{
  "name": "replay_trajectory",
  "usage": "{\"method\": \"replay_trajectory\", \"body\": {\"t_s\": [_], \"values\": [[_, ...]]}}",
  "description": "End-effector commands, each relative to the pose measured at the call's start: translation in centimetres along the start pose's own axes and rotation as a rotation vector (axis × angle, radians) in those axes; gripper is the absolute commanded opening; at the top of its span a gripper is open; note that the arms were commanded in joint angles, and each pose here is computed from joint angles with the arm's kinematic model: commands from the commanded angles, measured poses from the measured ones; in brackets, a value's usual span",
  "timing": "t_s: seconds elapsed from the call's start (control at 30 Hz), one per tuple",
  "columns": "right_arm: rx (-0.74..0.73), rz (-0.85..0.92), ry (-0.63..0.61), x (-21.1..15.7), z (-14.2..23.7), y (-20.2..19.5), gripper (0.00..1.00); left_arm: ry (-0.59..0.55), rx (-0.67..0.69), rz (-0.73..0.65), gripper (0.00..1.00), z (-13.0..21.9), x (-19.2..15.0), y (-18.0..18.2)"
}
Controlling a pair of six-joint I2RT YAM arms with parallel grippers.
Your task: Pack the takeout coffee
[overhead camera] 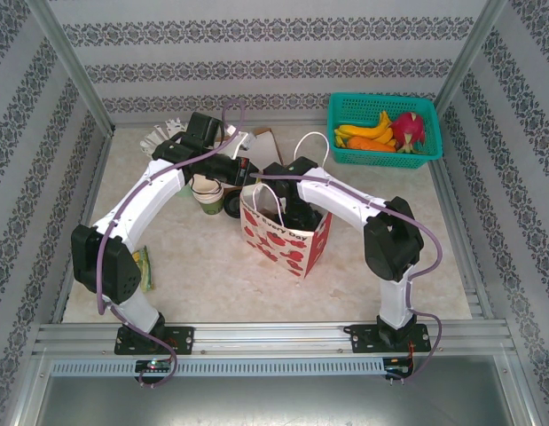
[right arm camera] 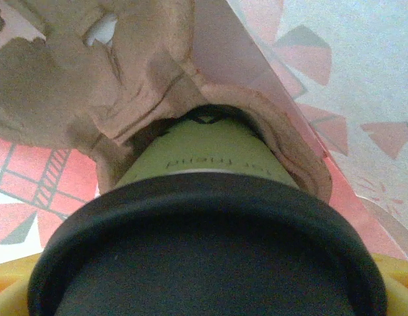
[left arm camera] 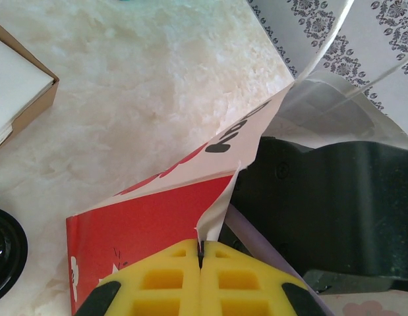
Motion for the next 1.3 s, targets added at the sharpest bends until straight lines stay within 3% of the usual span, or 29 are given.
{"method": "replay_trajectory", "body": {"t_s": [0.0, 0.33, 1.27], "values": [[-0.014, -0.007, -0.095, 1.4, 0.8, -0.2, 0.93, 0.02, -0.03, -0.043, 0.0, 0.4, -0.7, -1.5], [-0.042, 0.012, -0.143, 1.5, 1.9, -0.2, 0.98, 0.022, -0.036, -0.04, 0.0, 0.4, -0.7, -1.6], [-0.031, -0.023, -0.307, 0.7, 7.7, 0.0, 0.98, 0.027, -0.023, -0.042, 0.0, 0.3, -0.9, -1.3]]}}
Point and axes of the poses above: each hand's point on the last joint's axis, 136 mm out from that joint toward the fingers, its own z axis back along the fingers, its own y axis along the line the jaws close on, x = y × z, the point moved 2 cm from there along z, back along the fingers, and after that the axes turned 14 degrees about z, right-handed, at the moved point
